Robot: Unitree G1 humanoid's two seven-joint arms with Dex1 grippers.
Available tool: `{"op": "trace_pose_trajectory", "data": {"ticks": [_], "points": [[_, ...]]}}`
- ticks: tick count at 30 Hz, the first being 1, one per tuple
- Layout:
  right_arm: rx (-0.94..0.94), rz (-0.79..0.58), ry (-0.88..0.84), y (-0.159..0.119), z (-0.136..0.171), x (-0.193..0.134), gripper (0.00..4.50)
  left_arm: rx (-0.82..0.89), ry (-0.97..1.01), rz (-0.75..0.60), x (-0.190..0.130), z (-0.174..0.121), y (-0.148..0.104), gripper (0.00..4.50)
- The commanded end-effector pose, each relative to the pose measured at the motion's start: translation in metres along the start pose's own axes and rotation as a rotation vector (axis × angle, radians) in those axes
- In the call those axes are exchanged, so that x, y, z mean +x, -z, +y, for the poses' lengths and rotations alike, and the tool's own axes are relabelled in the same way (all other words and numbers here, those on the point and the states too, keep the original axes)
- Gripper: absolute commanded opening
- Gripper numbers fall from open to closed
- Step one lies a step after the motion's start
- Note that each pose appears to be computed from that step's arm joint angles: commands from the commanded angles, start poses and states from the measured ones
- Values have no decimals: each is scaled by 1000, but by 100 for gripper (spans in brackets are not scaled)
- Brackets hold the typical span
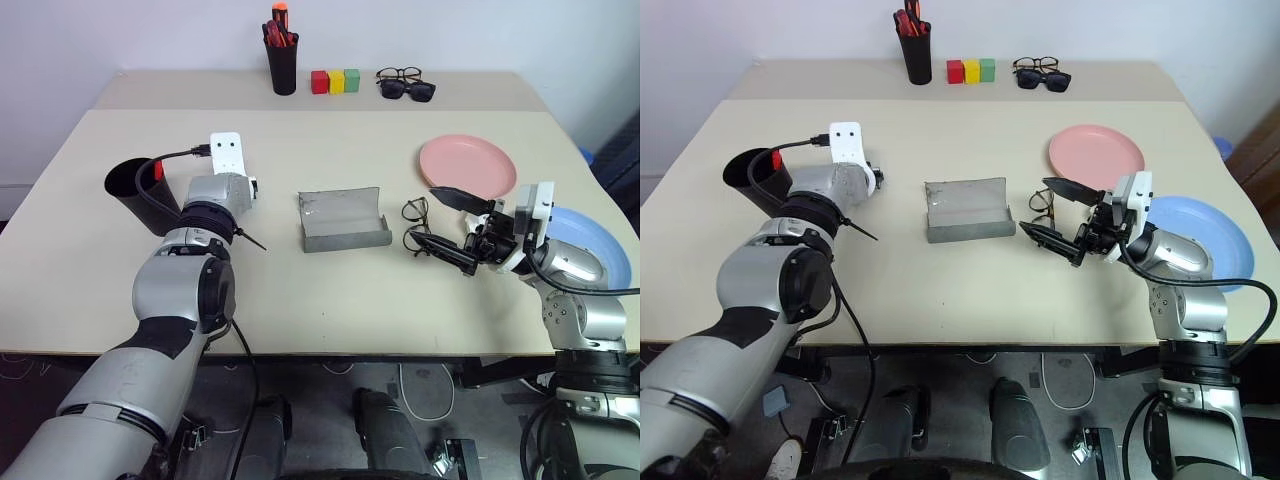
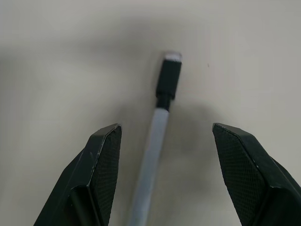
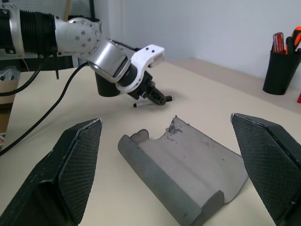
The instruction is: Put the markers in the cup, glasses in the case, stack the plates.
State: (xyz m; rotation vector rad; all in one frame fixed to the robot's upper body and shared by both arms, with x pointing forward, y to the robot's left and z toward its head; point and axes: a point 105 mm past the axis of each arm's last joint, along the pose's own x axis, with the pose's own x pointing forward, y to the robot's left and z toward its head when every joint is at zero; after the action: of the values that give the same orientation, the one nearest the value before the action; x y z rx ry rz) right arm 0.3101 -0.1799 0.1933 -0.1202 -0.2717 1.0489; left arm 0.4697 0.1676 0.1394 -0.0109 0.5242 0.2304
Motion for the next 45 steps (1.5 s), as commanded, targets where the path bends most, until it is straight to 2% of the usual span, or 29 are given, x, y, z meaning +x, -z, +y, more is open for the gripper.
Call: {"op": "trace_pose_trajectory", "data": {"ticks": [1, 3, 7, 8, 13, 18, 20, 23, 25, 27, 30, 34, 39, 45], "points": [[-58, -45, 6, -17, 1, -2, 450, -65, 12, -39, -5, 0, -19, 288], [-57, -42, 9, -17, 1, -4, 450, -84, -3, -22, -5, 1, -17, 236], [-55, -33, 14, -17, 1, -7, 450, -100, -22, -6, -4, 3, -13, 27], [-55, -32, 15, -17, 1, -7, 450, -105, -24, -3, -4, 4, -12, 5], [-55, -27, 15, -18, 0, -6, 450, -94, -29, 0, -2, 6, -8, 5], [-59, -26, 18, -19, -1, -3, 450, -85, 62, -36, -7, -13, -18, 5], [-63, -28, 23, -20, -2, -2, 450, -29, 133, -138, -14, -31, -36, 5], [-71, -36, 30, -20, -2, 0, 450, 65, 193, -372, -32, -54, -62, 5], [-72, -48, 31, -20, -1, 2, 450, 129, 190, -579, -53, -59, -75, 5], [-68, -63, 26, -19, 1, 4, 450, 169, 192, -716, -73, -59, -76, 5], [-60, -84, -5, -15, 5, 7, 450, 215, 147, -899, -100, -45, -74, 5], [-43, -121, -73, -13, 13, 16, 450, 58, -18, -1071, -123, -1, -66, 5], [-37, -151, -160, -12, 19, 31, 450, -12, -144, -1144, -128, 39, -54, 5], [-28, -169, -214, -10, 19, 44, 450, 6, -350, -1263, -139, 80, -57, 5]]}}
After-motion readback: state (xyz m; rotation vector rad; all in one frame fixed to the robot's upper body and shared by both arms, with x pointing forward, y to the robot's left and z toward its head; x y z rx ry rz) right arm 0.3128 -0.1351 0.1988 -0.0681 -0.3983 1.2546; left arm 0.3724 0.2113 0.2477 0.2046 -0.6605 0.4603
